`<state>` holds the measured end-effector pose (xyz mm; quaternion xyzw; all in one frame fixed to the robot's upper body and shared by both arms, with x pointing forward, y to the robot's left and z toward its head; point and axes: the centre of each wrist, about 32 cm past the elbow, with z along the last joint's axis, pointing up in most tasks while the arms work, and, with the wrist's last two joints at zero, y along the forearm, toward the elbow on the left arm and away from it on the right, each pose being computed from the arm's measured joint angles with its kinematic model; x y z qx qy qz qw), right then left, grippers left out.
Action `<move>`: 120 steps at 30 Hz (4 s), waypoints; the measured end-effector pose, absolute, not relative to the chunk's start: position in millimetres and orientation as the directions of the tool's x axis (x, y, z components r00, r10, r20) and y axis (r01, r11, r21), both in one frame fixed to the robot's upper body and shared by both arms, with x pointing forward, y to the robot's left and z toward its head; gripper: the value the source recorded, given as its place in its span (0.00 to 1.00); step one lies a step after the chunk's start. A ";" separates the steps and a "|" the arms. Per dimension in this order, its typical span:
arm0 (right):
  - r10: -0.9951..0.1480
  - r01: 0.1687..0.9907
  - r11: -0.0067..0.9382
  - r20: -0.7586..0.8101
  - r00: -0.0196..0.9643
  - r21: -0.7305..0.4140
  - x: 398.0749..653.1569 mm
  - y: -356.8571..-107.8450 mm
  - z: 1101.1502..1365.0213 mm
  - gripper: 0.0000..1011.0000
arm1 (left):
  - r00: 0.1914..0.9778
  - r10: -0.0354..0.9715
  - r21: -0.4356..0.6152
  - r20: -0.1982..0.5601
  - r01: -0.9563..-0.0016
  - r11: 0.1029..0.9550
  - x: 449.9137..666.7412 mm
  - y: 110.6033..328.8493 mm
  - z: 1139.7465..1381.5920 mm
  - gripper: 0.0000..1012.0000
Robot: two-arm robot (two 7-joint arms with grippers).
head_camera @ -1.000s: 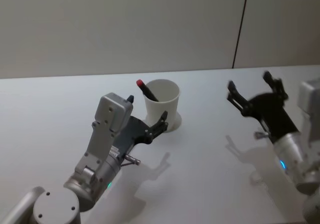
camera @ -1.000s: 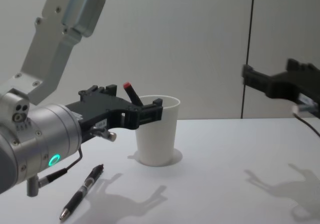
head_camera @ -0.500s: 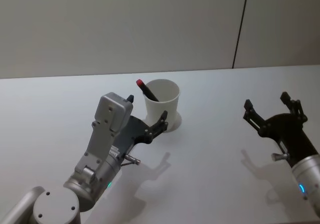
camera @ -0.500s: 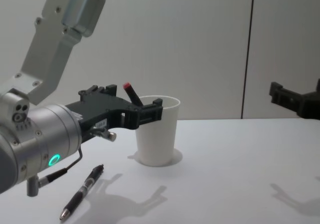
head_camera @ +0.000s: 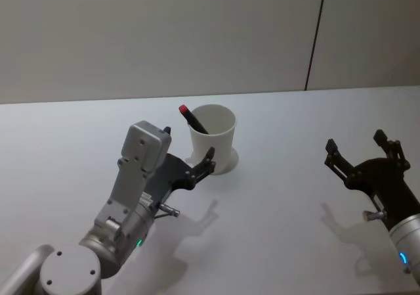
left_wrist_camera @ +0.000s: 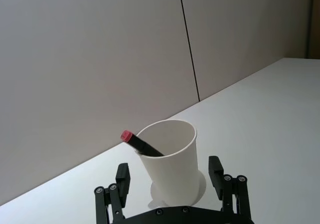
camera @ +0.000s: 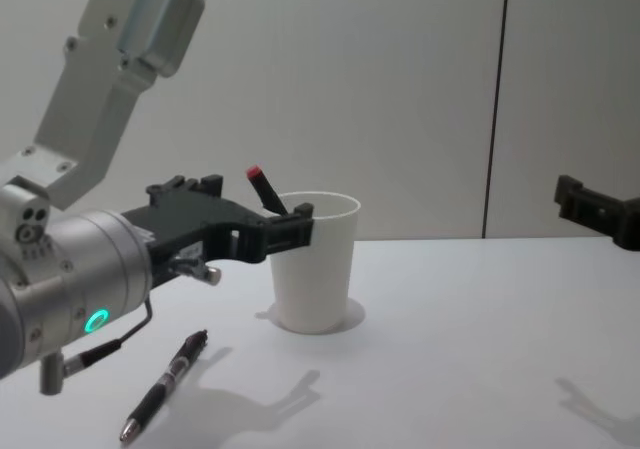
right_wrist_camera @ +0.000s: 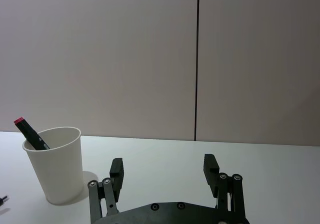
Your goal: Place the pen into the pen holder.
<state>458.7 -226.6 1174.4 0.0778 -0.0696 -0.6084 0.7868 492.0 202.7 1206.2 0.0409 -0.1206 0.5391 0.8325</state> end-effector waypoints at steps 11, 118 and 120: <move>-0.968 0.948 0.246 0.011 0.249 0.202 455.3 -227.5 1174.2 0.99 | 0.344 0.914 0.026 0.217 -0.938 0.347 489.6 213.4 1212.1 0.99; -0.968 0.949 0.246 0.009 0.249 0.198 452.8 -228.2 1174.0 0.99 | 0.287 0.950 0.436 0.125 -0.876 0.208 490.0 220.5 1205.0 0.29; -0.968 0.949 0.246 0.009 0.249 0.198 452.8 -228.1 1174.0 0.99 | 0.288 0.949 0.435 0.126 -0.876 0.209 489.7 220.1 1205.2 0.25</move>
